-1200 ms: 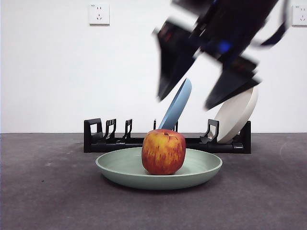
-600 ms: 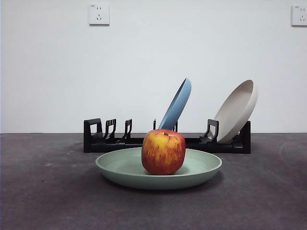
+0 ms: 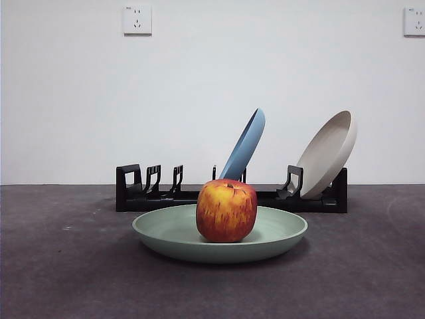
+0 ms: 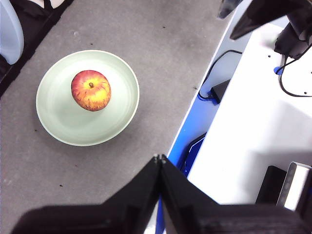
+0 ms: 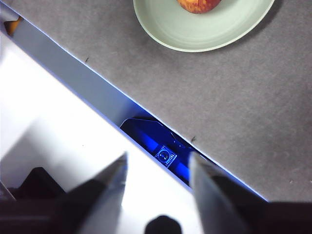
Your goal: Take the green plate from the plate rack,put the plate on the table,take the apple from the table,put the apple in the plate
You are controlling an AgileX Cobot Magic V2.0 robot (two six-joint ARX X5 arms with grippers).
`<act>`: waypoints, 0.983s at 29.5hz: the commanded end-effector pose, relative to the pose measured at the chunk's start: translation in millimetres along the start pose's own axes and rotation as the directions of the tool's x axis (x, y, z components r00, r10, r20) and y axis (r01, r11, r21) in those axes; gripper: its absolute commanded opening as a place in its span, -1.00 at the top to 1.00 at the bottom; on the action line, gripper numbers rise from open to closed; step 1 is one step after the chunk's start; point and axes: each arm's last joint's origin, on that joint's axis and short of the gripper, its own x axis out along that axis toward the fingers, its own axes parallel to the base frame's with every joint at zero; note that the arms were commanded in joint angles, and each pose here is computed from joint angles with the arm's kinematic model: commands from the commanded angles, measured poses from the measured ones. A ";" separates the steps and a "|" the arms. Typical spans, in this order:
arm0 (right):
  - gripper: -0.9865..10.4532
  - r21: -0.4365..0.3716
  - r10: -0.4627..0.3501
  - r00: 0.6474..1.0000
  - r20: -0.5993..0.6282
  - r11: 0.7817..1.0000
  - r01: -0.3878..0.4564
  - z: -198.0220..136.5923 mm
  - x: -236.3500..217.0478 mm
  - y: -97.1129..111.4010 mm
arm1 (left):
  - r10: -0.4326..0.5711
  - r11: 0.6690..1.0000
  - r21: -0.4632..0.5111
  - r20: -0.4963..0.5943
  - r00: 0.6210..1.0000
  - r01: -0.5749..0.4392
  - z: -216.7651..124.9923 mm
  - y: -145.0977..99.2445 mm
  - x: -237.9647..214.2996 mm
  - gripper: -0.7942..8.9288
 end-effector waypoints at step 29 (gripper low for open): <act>0.83 0.012 -0.003 1.000 0.013 1.000 0.003 0.9 0.8 0.0 | 0.200 0.980 -0.043 0.296 0.934 -0.196 13.1 28.8 -22.7 0.84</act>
